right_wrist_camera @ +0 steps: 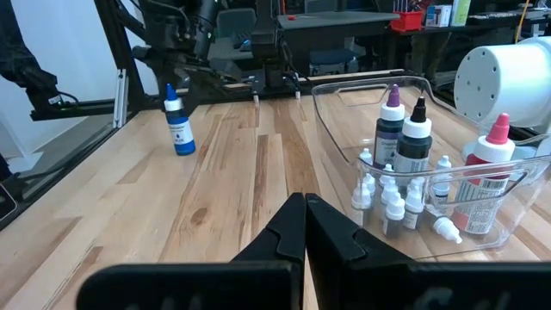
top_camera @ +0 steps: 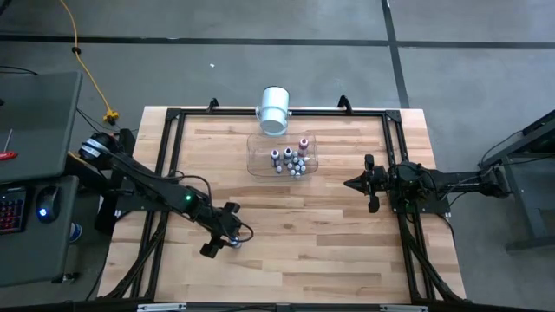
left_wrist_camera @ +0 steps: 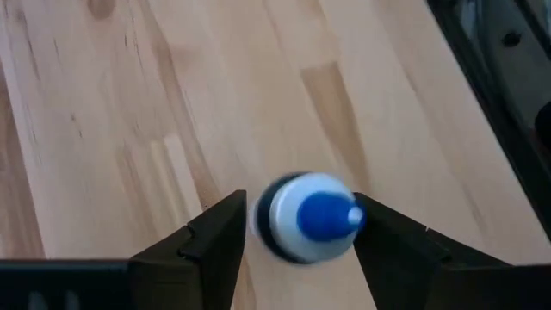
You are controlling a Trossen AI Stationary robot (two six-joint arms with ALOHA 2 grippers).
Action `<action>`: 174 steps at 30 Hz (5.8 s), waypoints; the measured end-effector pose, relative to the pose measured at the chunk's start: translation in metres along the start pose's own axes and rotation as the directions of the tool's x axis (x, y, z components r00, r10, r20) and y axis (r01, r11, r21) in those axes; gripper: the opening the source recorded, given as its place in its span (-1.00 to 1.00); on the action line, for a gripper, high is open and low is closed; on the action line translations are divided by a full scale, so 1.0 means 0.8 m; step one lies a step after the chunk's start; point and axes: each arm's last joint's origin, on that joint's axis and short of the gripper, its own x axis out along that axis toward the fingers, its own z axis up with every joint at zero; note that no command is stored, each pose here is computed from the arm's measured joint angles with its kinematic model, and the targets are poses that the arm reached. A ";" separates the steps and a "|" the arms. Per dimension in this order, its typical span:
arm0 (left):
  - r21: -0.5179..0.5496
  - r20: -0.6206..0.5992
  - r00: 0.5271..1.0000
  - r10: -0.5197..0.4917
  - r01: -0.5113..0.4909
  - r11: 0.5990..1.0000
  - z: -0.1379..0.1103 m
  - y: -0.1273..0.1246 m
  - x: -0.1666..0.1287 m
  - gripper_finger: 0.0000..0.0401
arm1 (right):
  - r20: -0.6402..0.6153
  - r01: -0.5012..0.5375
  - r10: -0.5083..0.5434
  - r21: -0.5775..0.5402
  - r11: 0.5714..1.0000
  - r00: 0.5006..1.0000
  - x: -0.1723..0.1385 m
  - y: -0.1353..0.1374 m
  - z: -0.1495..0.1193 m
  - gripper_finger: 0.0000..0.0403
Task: Pick & Place food coloring
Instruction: Put the large blue food coloring bottle into the transparent bin
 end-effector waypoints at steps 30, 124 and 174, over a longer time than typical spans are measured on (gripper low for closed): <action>0.003 -0.008 1.000 0.004 -0.004 1.000 0.000 0.000 0.003 -0.01 | 0.007 0.000 0.000 0.000 1.000 1.000 0.000 0.000 0.001 -1.00; -0.090 0.040 0.939 0.341 -0.337 0.937 0.017 0.066 -0.126 -0.40 | 0.006 -0.001 0.001 0.000 1.000 1.000 0.000 0.000 0.001 -1.00; -0.282 -0.153 0.856 0.494 -0.517 0.808 0.085 0.275 -0.048 -0.40 | 0.007 -0.001 0.001 0.000 1.000 1.000 0.000 0.000 0.001 -1.00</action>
